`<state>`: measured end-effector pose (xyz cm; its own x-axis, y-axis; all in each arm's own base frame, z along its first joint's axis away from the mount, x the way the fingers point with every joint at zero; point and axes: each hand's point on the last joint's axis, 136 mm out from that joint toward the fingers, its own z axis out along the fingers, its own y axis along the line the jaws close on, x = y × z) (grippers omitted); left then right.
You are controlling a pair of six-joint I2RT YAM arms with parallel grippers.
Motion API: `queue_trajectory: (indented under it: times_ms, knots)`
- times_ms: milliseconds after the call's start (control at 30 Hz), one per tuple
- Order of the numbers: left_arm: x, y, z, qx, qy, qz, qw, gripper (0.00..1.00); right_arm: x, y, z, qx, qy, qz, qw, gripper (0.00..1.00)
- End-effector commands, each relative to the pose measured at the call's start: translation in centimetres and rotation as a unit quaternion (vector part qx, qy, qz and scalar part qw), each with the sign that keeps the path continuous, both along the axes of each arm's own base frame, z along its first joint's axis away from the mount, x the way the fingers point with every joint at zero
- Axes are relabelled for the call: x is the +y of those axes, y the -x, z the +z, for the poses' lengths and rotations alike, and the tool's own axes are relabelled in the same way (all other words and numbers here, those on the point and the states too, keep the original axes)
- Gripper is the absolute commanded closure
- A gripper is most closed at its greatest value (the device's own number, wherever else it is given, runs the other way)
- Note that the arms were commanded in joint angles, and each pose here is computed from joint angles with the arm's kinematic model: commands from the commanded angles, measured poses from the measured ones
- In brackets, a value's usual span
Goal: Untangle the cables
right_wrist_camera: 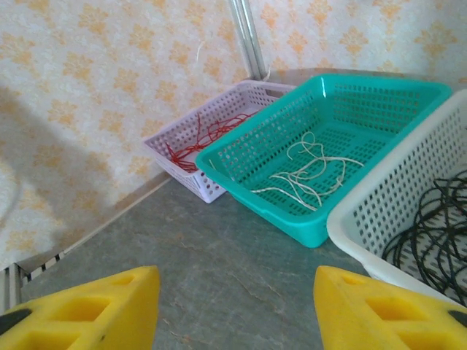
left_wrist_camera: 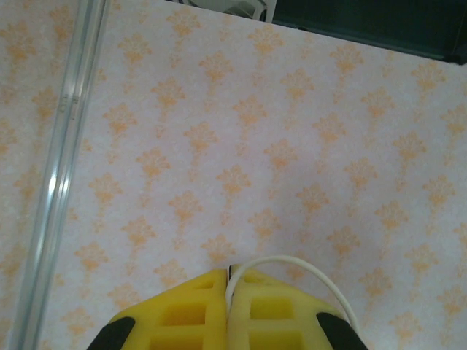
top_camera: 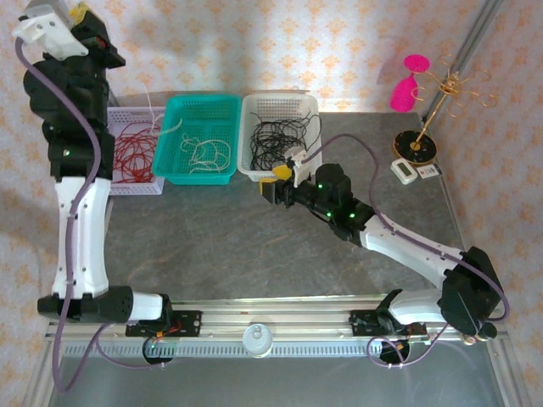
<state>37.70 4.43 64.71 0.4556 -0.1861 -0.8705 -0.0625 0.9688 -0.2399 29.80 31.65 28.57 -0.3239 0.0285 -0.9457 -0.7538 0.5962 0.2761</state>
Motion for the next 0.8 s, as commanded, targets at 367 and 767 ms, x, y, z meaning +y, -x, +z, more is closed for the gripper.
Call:
queue_trajectory:
  times_ms: [367, 767]
  knots:
    - [-3.6, -17.3, -20.9, 0.161, 0.061, -0.096, 0.980, 1.00, -14.0, -4.9, -1.7, 0.060, 0.031, -0.258, 0.964, 0.41]
    - [-3.3, -18.3, -45.3, 0.473, 0.079, 0.038, 0.877, 0.54, -33.8, -3.8, -11.1, 0.050, 0.112, -0.591, 0.797, 0.36]
